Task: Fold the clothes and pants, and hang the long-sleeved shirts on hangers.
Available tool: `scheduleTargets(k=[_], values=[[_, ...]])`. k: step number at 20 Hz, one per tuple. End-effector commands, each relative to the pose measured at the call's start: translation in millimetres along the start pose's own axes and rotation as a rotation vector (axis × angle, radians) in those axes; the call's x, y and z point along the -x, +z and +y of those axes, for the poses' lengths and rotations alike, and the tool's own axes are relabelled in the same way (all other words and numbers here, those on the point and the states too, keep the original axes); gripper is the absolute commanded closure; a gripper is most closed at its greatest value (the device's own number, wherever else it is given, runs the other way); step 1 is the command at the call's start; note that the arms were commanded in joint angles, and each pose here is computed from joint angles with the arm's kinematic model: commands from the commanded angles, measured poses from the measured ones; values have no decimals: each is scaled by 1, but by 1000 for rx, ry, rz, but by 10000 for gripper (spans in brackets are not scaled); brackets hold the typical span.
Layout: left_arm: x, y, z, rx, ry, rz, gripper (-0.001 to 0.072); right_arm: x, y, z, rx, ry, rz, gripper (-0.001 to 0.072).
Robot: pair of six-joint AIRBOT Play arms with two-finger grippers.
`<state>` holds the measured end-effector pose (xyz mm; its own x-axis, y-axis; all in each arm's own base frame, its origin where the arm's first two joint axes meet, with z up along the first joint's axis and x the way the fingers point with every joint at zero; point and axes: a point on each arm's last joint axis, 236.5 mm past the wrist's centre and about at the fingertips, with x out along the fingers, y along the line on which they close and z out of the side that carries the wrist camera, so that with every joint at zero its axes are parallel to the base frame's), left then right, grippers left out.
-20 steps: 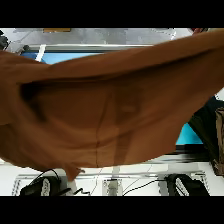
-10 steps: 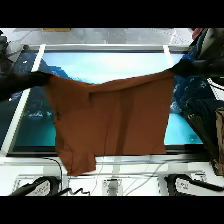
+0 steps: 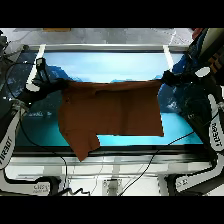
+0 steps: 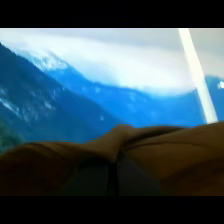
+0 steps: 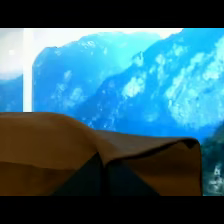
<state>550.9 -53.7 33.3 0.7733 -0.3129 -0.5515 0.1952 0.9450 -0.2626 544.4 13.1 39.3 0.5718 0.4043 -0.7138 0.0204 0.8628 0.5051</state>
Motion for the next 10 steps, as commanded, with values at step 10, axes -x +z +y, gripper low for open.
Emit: scheduleTargets(k=[10], values=[[65, -145, 34, -169, 1, 680, 691, 13, -124, -34, -10, -124, 505, 698]])
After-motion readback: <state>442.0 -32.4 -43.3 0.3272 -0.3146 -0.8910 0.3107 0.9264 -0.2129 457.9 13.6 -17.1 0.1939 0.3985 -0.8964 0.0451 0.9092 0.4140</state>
